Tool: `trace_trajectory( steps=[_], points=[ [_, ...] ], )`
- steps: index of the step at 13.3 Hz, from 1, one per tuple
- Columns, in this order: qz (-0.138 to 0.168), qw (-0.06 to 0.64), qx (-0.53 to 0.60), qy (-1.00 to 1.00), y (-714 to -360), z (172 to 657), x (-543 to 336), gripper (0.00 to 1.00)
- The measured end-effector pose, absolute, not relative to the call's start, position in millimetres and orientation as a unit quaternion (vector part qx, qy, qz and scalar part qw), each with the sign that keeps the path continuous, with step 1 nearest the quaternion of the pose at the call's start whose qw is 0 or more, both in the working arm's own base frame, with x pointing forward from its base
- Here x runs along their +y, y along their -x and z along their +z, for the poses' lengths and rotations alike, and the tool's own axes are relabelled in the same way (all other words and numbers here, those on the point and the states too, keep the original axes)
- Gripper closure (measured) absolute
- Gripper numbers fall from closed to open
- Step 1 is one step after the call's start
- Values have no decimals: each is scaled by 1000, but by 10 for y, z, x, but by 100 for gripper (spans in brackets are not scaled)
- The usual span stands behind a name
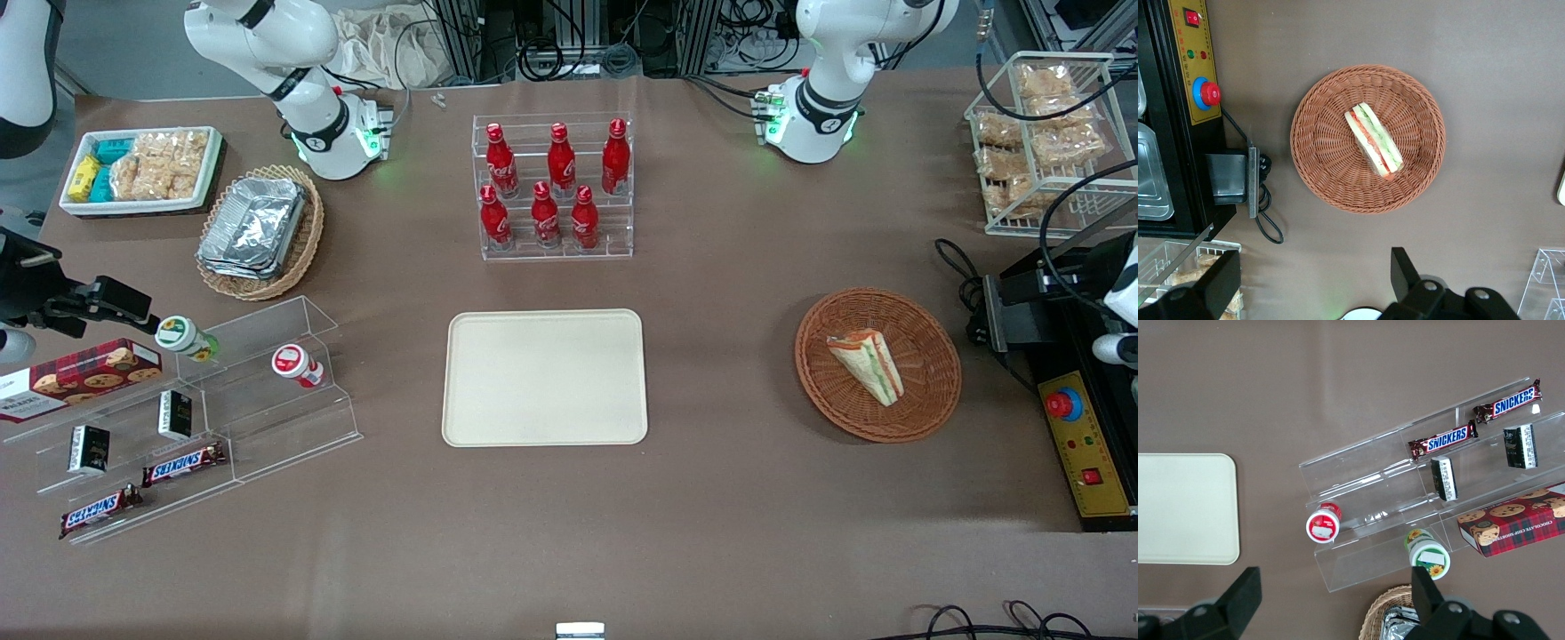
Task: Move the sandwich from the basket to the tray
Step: 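Move the left gripper over the wrapped sandwich in the wicker basket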
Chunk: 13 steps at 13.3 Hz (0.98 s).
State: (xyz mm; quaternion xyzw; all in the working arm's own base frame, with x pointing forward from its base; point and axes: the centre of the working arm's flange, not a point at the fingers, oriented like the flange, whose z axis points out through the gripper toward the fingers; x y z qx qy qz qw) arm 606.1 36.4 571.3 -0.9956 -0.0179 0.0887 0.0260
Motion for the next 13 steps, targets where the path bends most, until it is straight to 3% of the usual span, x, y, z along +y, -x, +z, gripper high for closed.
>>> trace_trajectory(
  steps=[7,11,13],
  points=[
    [86,26,-19,996,-6081,5559,378,0],
    [52,23,-27,998,-5908,5091,385,0],
    [50,18,-59,997,-5755,4805,370,0]
  ],
)
